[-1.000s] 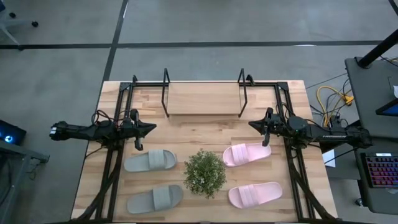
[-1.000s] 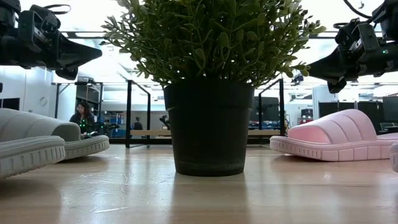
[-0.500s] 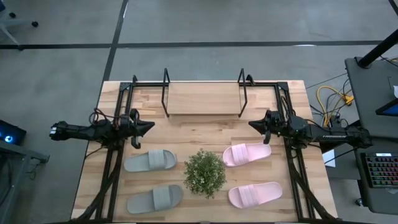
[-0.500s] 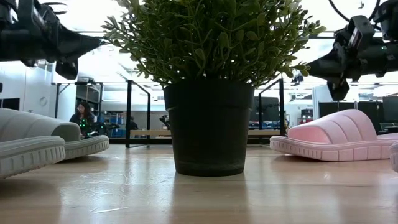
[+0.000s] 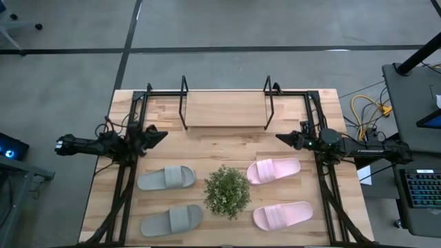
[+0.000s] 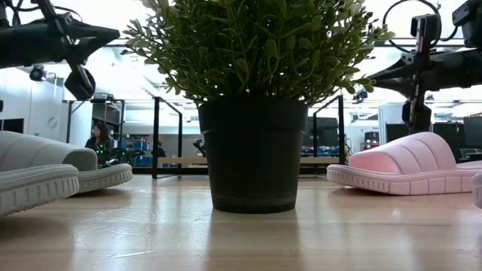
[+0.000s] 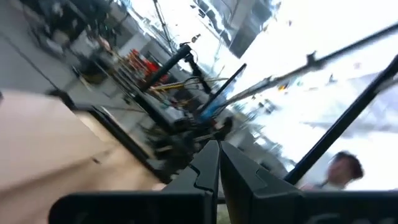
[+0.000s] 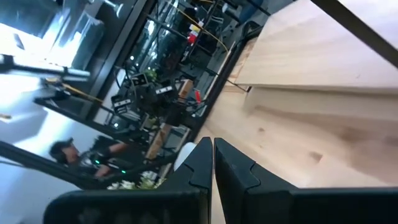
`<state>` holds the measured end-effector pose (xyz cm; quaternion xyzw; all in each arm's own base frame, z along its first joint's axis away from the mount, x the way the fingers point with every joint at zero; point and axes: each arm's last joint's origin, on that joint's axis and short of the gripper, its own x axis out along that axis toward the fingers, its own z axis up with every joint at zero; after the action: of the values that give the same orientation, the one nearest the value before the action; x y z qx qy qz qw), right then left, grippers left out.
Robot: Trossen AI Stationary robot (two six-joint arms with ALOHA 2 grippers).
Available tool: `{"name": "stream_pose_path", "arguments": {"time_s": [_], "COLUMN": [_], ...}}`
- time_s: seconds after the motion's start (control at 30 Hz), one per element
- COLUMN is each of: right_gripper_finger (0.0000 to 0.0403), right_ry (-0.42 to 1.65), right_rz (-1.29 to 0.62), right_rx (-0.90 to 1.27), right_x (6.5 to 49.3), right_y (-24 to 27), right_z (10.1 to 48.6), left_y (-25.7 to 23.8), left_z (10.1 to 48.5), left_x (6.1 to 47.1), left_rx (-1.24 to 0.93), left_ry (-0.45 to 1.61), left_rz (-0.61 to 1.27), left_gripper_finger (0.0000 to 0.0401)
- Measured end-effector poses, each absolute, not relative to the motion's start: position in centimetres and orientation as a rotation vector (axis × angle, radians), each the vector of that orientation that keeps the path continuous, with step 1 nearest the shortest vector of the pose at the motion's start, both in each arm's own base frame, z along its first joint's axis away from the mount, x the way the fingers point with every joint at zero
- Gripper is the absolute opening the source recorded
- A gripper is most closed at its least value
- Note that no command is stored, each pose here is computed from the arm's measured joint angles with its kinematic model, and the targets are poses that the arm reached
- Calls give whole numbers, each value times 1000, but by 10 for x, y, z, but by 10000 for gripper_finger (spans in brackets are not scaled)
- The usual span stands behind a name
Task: Pick and place slides into the shelf
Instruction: Put the top pink slides on the shelf
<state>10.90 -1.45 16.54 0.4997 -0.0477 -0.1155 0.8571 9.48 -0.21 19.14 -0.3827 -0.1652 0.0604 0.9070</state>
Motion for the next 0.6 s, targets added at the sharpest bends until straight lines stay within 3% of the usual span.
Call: {"name": "stream_pose_path", "arguments": {"time_s": [0.37, 0.6], "right_gripper_finger": [9, 9], "right_ry": [-129, -181], "right_rz": [-233, -198], "right_rx": [1208, 1209], "right_x": [109, 109], "right_y": [-14, -15], "right_z": [166, 172], "left_y": [-2, 0], "left_z": [192, 192], "left_x": [95, 94], "left_rx": [-1053, -1078], "left_ry": [-372, -402], "left_rz": [85, 138], "left_gripper_finger": [0, 0]}}
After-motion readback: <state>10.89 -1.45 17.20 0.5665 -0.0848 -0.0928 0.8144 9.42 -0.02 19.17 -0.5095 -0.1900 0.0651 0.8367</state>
